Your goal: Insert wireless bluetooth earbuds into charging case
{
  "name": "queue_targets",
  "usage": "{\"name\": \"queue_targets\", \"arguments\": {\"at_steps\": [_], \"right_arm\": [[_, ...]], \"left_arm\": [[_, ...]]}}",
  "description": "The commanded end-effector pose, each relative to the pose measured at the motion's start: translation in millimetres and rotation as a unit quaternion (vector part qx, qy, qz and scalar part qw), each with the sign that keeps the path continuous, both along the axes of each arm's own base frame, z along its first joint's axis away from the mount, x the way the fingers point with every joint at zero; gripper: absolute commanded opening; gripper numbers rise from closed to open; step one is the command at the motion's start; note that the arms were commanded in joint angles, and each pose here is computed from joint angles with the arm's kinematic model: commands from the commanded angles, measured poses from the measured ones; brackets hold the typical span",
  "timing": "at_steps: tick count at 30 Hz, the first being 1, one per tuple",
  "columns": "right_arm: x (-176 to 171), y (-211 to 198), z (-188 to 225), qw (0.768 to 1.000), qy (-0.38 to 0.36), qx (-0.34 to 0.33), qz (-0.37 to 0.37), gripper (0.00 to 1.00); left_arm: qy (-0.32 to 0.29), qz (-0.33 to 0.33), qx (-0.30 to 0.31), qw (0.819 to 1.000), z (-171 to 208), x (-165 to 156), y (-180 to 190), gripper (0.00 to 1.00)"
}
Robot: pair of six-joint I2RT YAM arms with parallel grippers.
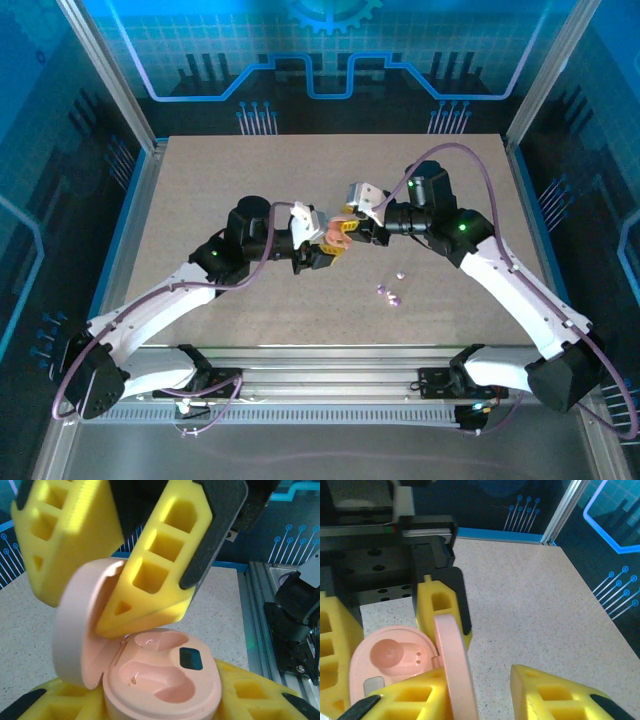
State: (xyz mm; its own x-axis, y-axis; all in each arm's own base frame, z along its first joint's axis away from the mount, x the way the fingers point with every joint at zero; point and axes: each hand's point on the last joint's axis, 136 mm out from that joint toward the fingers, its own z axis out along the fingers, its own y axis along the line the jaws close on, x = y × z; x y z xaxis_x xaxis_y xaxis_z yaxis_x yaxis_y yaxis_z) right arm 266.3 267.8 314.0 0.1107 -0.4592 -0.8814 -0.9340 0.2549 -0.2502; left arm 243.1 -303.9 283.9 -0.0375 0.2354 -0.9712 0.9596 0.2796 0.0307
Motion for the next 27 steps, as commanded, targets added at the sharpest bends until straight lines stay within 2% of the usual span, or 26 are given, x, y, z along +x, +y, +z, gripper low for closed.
{"name": "queue_targets", "arguments": {"at_steps": [1, 10, 13, 14, 17, 23, 25, 27], "right_arm": [[6.2, -5.2, 16.7, 1.0, 0.003, 0.018, -0.015, 0.39], [4.0, -13.7, 30.5, 0.998, 0.033, 0.048, -0.025, 0.51], [18.6, -24.9, 36.5, 0.993, 0.053, 0.058, -0.084, 0.51], [17.1, -26.3, 38.1, 0.993, 0.06, 0.061, -0.083, 0.51], [-13.4, -18.1, 45.5, 0.994, 0.081, 0.072, -0.008, 0.52], [-22.9, -29.5, 62.1, 0.99, 0.082, 0.109, -0.037, 0.53], [-18.9, -38.3, 67.4, 0.986, 0.085, 0.119, -0.077, 0.52], [2.8, -58.2, 65.3, 0.97, 0.102, 0.133, -0.178, 0.53]], "left_arm": [[-0.036, -0.026, -0.015, 0.999, 12.5, -12.2, -1.0, 0.34], [-0.036, -0.008, -0.02, 0.999, 10.7, -6.9, 0.6, 0.34], [-0.036, -0.004, -0.027, 0.999, 11.7, -5.7, 0.5, 0.34], [-0.036, -0.001, -0.03, 0.999, 12.4, -4.7, 0.3, 0.34], [-0.034, 0.018, -0.046, 0.998, 14.5, 2.6, 0.2, 0.35], [-0.028, 0.043, -0.079, 0.996, 17.0, 13.1, -0.3, 0.34], [-0.029, 0.049, -0.086, 0.995, 17.7, 15.3, -0.1, 0.34], [-0.033, 0.054, -0.095, 0.993, 19.6, 16.5, 1.1, 0.34]]}}
